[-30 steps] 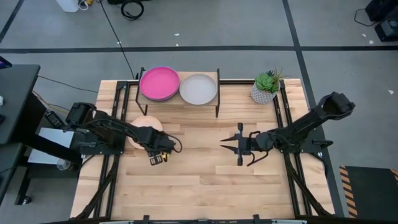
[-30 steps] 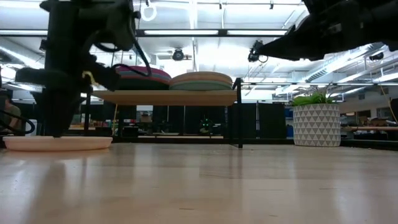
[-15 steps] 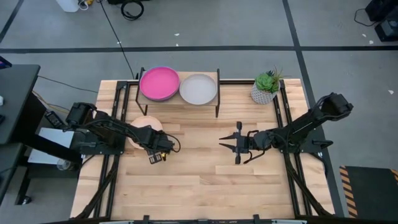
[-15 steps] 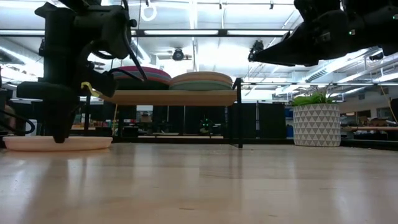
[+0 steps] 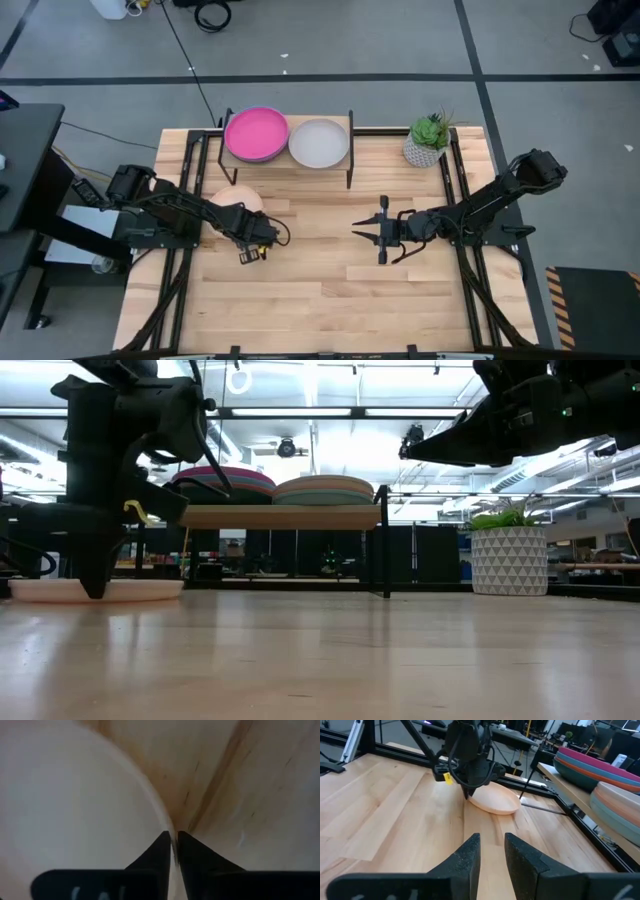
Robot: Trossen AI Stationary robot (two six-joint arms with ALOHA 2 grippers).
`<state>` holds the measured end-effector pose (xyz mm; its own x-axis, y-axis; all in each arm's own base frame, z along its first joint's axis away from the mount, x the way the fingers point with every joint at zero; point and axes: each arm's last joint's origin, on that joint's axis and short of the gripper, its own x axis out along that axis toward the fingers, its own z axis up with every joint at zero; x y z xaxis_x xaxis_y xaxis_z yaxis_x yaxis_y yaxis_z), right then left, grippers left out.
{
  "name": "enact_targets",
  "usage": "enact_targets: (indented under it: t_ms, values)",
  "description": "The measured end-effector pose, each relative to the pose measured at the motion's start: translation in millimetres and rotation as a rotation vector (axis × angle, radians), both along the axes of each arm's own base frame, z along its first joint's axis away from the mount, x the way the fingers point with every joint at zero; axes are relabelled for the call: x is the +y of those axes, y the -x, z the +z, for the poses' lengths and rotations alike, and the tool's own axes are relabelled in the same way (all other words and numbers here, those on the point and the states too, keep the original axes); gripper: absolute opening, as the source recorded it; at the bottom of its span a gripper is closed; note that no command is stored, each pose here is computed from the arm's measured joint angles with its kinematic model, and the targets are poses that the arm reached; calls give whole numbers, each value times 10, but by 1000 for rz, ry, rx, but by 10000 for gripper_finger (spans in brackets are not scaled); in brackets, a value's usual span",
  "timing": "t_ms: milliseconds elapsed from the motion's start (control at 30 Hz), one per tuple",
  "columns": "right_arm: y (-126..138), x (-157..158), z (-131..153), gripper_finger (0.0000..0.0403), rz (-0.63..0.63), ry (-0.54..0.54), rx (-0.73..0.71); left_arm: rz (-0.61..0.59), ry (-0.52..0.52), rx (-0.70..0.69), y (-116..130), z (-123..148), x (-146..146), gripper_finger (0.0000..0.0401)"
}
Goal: Place and stack plates onto a shelf
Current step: Stack the light brown plate on the gray plate on the shelf
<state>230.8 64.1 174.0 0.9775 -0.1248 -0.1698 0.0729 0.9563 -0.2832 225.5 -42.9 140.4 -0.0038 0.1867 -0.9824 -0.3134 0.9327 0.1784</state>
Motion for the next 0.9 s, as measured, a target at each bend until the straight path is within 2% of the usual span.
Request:
enact_targets:
  t_ms: [133, 333, 500, 600, 700, 800, 900]
  values:
    - [0, -1, 0, 95, 0, 0, 0, -18, -2, -4, -22, 26, -3, 14]
    - [0, -1, 0, 95, 0, 0, 0, -56, 24, 2, -141, 255, -36, 14]
    - [0, -1, -1, 95, 0, 0, 1, -236, 235, -150, -412, 751, -189, 14]
    - [2, 0, -7, 95, 0, 2, 8, -361, 258, -297, -554, 1188, -274, 14]
    - [3, -2, -14, 95, -1, 0, 14, -442, 179, -459, -646, 1660, -276, 14]
    - [3, -1, -15, 95, -1, -3, 15, -500, -5, -585, -698, 2065, -241, 14]
    - [3, -2, -14, 95, -1, -3, 14, -539, -178, -688, -755, 2335, -163, 14]
